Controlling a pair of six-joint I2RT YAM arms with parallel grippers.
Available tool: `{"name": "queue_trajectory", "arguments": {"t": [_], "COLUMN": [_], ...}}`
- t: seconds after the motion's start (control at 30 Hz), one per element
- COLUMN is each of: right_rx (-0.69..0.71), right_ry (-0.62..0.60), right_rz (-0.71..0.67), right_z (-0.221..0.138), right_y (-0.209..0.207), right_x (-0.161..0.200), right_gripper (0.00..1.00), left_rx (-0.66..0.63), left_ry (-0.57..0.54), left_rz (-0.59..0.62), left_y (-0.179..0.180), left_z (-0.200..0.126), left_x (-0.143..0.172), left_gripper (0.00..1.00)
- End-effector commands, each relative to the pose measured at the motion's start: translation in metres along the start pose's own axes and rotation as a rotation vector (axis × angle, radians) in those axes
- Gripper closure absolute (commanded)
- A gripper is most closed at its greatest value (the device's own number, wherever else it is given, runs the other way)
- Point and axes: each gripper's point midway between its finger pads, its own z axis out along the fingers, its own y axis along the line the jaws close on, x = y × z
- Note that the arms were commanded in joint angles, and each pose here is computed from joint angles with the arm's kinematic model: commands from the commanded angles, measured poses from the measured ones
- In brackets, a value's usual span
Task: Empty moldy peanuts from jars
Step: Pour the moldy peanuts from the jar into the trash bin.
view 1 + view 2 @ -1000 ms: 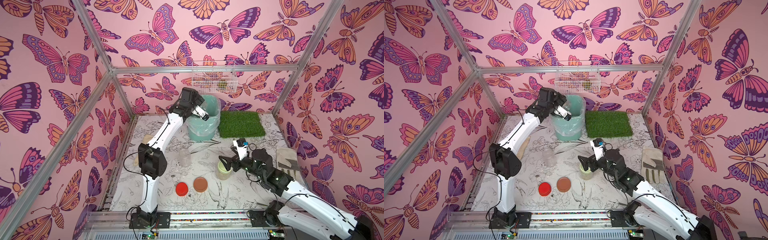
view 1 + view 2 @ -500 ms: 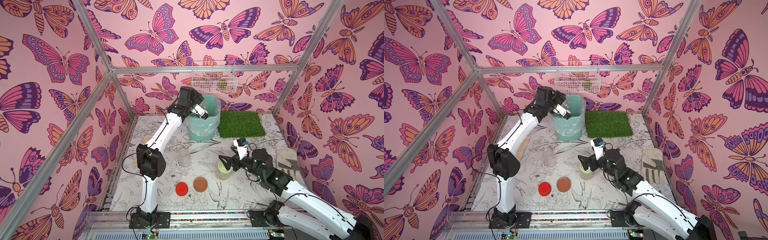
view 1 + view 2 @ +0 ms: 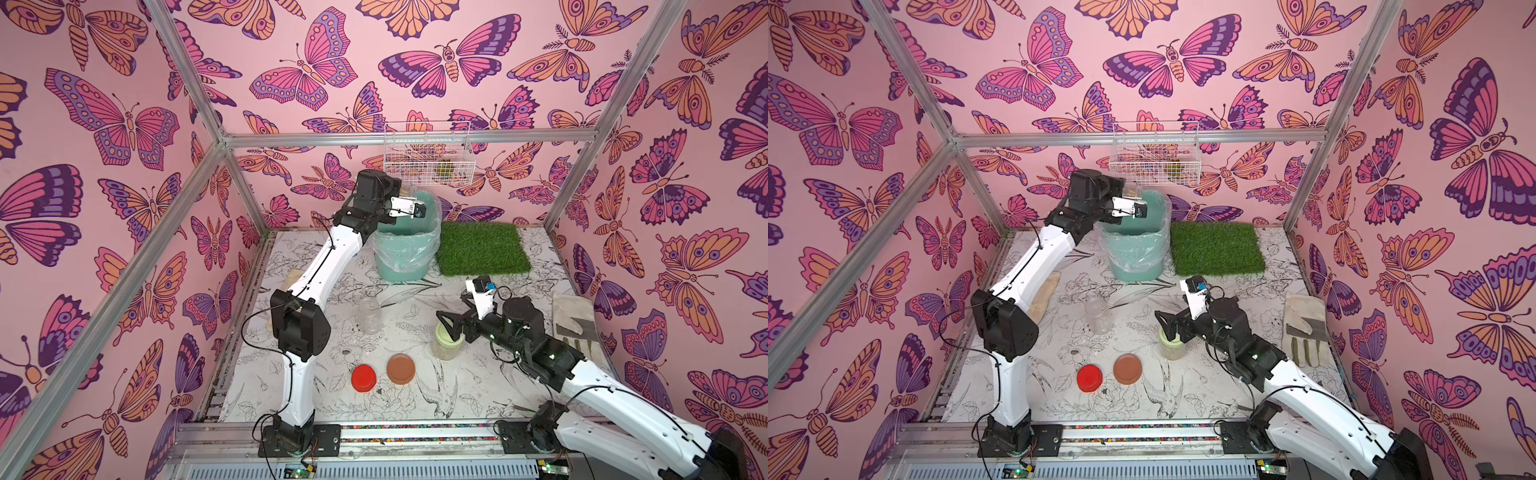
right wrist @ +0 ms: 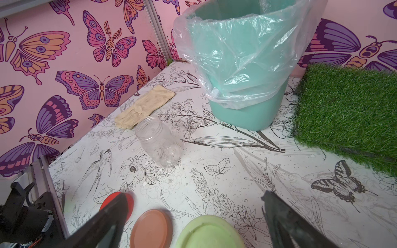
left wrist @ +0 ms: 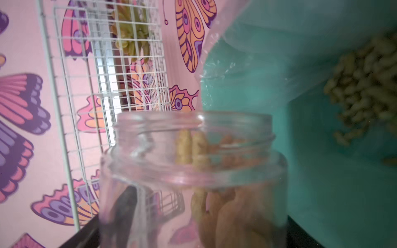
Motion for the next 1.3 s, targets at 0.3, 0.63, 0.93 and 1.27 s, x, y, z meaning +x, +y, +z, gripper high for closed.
{"name": "queue_trajectory", "arguments": {"t": [0.3, 0.63, 0.93, 1.27], "right_rx": [-0.024, -0.032, -0.033, -0.028], "right_ry": [0.06, 0.063, 0.055, 0.039], "right_rz": [0.078, 0.08, 0.061, 0.037], "right_z": [0.01, 0.013, 0.012, 0.008], "right_y": [0.005, 0.006, 0.006, 0.004], "right_x": [-0.002, -0.002, -0.001, 0.002], "right_gripper": [0.01, 0.01, 0.01, 0.01], "left_rx": [-0.133, -0.093, -0.054, 0.016], "left_ry": [-0.133, -0.271, -0.142, 0.002], "left_rz": [-0.965, -1.297, -0.854, -0.198], "left_y": [0.064, 0.04, 0.017, 0.018], "left_z": [-0.078, -0.096, -0.1, -0.096], "left_x": [0.001, 0.007, 0.014, 0.026], "left_gripper": [1.0, 1.0, 1.0, 1.0]}}
